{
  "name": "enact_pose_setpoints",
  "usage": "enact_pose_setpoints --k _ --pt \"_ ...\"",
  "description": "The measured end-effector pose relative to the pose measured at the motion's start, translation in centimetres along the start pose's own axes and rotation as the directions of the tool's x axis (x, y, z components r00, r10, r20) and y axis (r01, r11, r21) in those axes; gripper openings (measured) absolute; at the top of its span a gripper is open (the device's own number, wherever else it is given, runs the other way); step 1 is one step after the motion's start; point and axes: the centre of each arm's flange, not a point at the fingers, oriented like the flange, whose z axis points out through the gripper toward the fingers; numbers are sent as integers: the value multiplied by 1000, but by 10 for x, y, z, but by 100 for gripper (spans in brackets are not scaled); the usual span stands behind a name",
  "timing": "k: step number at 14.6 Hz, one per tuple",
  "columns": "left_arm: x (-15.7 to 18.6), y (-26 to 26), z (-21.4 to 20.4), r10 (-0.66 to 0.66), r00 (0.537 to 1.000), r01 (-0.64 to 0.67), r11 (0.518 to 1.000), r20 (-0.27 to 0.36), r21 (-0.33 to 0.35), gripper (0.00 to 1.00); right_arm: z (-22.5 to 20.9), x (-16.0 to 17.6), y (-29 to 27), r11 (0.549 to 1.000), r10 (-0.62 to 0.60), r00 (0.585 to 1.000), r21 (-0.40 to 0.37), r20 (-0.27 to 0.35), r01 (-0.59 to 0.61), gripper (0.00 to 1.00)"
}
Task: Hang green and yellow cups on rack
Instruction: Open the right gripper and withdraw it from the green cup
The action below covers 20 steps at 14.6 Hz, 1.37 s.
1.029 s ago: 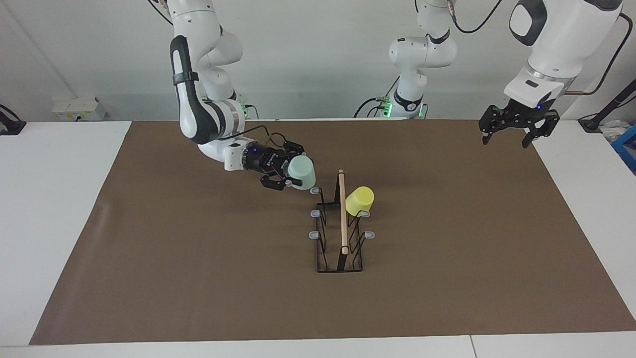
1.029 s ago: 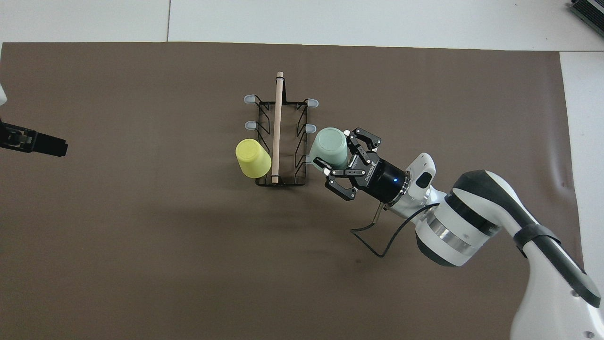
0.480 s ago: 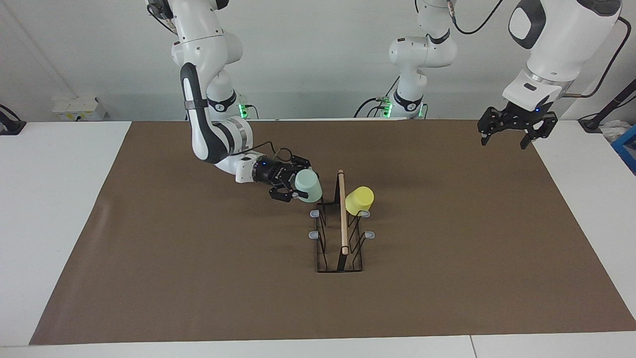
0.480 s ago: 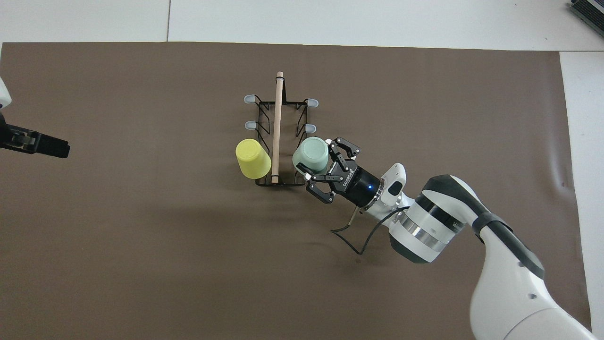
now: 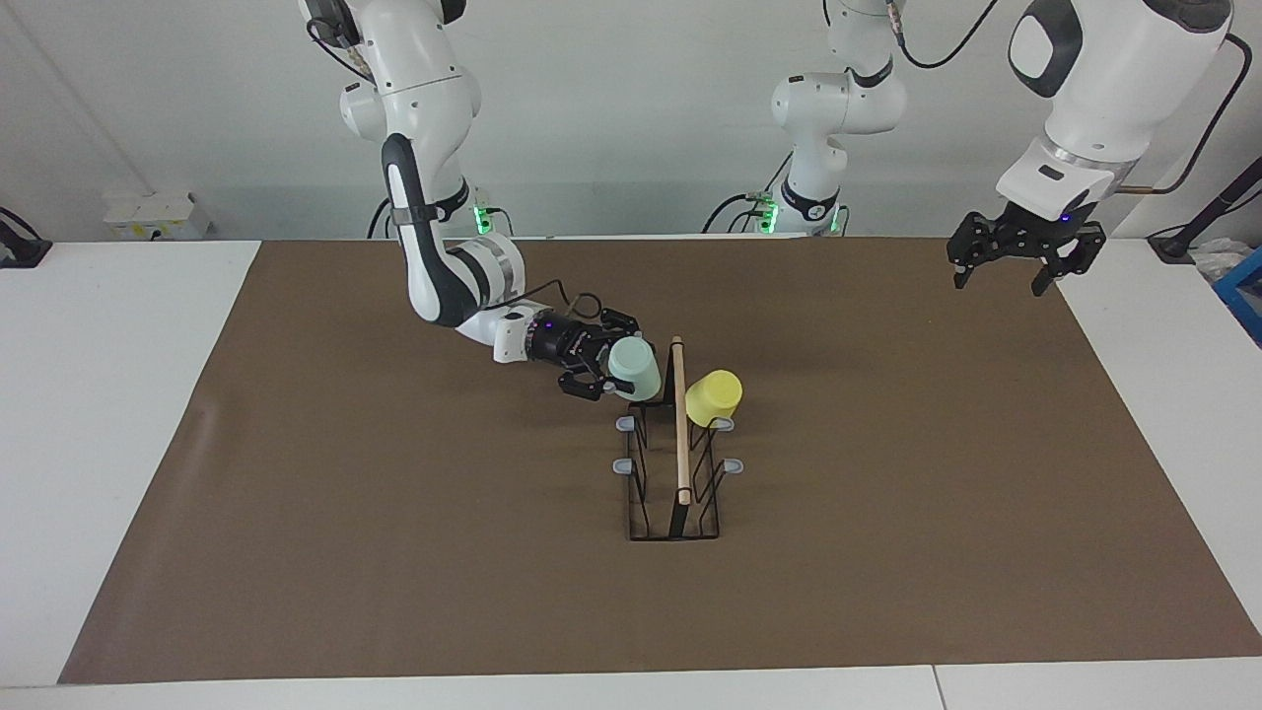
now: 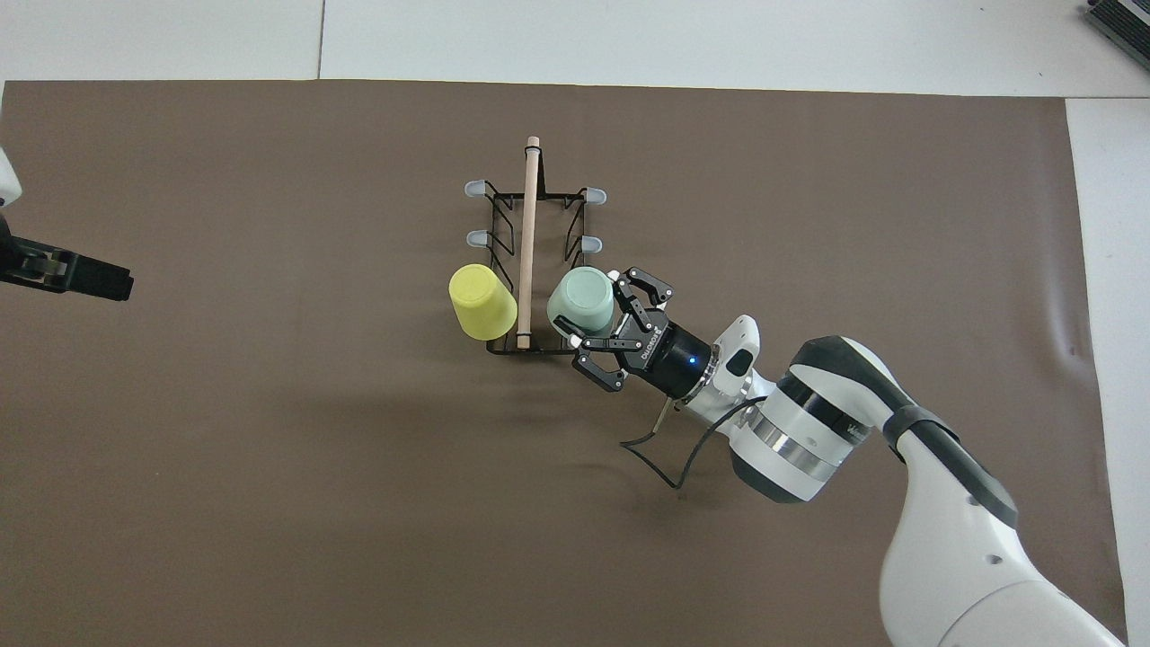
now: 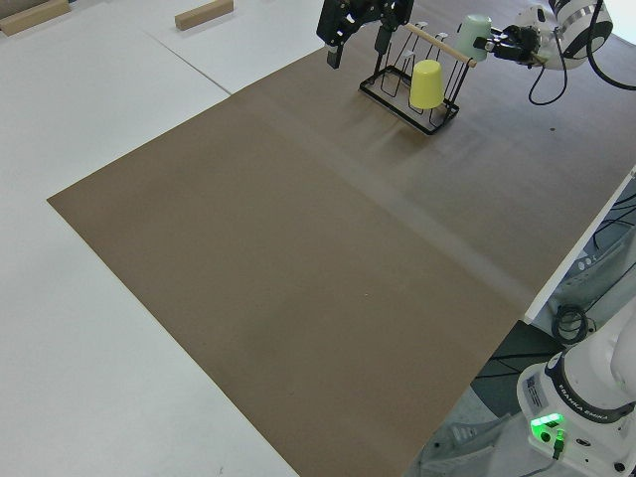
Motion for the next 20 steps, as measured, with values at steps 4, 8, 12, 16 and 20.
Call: enact_pose_setpoints --k 4,8,12,16,20 --pt "0 0 0 0 1000 0 1000 1 0 100 -3 -10 1 1000 5 1000 -5 13 -5 69" --pt "1 4 0 -29 1000 29 999 -7 -39 100 -6 -19 1 1000 13 1000 -6 21 -13 69" --pt "1 7 -2 -58 998 57 996 -11 -71 100 -6 -20 1 1000 14 1000 -7 22 -14 80" --pt "0 6 -1 -59 998 59 996 -5 -66 100 -6 -20 2 1000 14 1000 -9 24 -14 100" --pt "0 5 -1 -53 999 53 998 6 -42 100 -8 -23 2 1000 15 999 -17 42 -14 100"
